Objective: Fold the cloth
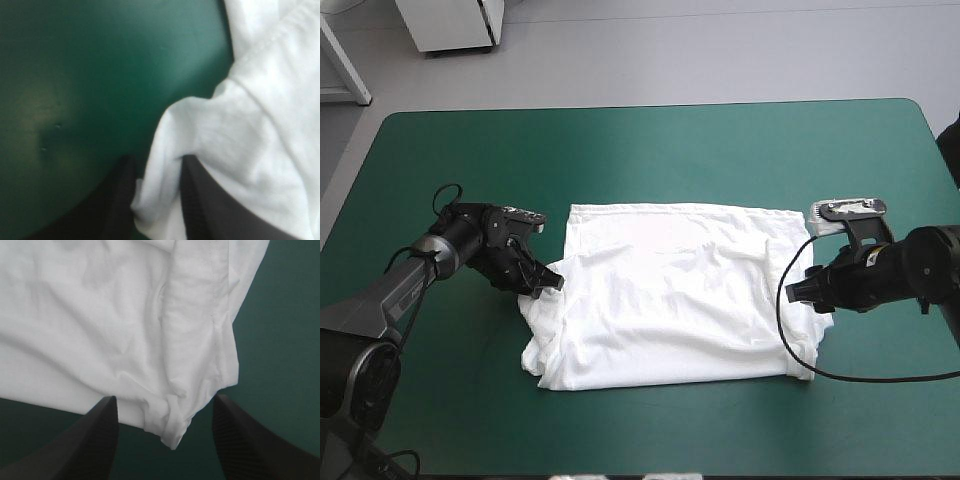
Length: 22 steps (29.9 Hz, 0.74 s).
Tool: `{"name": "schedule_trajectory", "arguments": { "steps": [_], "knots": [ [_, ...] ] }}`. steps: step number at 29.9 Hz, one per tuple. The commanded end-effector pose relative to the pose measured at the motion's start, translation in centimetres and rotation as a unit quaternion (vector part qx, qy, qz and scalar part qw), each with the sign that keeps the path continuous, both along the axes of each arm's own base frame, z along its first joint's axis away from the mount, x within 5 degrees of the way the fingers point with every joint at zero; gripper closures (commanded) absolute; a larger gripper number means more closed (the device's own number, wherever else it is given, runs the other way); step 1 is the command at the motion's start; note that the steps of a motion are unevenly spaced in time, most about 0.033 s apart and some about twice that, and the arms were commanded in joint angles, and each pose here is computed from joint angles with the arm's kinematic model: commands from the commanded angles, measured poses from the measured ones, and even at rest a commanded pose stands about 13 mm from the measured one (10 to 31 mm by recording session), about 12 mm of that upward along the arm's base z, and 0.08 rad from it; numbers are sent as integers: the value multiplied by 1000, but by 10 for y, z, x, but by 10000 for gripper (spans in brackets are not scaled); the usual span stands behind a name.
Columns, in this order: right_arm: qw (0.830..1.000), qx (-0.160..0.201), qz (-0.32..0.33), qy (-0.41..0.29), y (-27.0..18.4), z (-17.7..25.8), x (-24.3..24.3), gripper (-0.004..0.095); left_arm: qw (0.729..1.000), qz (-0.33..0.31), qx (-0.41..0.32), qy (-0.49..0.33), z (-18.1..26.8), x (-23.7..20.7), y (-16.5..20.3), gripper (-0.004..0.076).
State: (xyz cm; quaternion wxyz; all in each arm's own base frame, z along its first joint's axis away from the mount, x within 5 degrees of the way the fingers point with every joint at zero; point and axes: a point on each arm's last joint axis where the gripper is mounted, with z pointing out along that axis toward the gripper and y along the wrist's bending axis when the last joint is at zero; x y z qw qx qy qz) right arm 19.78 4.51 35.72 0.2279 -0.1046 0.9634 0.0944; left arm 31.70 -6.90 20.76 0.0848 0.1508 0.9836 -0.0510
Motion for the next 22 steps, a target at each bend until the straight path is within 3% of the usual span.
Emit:
{"name": "schedule_trajectory", "arguments": {
  "steps": [1,8,17,22],
  "knots": [
    [999,8,0,-36,0,15,-2,368,999,12,-43,-1,6,-1,-9,735],
    [999,8,0,-37,0,15,-2,368,997,4,-73,11,26,-14,-13,734],
    [999,8,-1,-40,0,15,-1,368,988,-3,-131,-78,110,-35,-16,734],
    [999,8,-1,-40,0,15,-1,368,982,-16,-172,-78,112,-35,-27,734]
  ]
}}
